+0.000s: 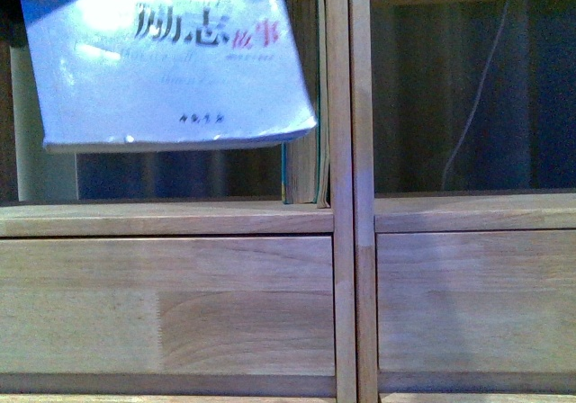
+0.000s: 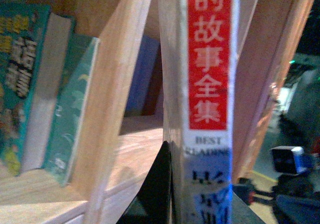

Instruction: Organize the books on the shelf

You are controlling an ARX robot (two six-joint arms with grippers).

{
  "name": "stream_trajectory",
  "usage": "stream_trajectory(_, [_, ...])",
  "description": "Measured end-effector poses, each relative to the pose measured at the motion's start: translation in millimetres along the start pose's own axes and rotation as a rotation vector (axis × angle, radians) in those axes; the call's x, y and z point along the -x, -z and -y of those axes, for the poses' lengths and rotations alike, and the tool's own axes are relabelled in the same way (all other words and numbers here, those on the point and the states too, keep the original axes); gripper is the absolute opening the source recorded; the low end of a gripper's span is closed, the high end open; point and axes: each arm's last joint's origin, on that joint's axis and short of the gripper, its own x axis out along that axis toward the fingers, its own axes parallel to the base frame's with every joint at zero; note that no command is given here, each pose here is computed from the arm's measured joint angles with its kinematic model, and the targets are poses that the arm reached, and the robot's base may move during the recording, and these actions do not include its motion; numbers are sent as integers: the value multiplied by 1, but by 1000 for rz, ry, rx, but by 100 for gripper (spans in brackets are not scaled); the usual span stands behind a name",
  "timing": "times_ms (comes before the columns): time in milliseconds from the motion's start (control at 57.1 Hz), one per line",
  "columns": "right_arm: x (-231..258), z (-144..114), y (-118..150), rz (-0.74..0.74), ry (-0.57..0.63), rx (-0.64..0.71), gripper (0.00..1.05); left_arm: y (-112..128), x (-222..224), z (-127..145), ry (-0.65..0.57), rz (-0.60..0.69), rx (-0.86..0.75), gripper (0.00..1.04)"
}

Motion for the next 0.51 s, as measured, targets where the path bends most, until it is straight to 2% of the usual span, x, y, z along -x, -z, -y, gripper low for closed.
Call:
stream_trajectory(123, [16,9,-5,9,202,127,98,0,-5,-20,-187,0,-96,7])
stream_trajectory(210, [31,12,-8,-3,380,291,98,-4,-13,-40,-308,9,-166,7])
stream_trajectory(298, [39,5,-11,-16,441,438,98,-8,-25,-52,-343,-2,-204,7])
stream_trajectory(368, [46,-6,-8,-23,445,522,98,-8,-42,-61,-356,-18,-242,7])
stream_trajectory(508, [52,-21,1,-22,438,574,98,-2,-71,-75,-382,-32,-318,7])
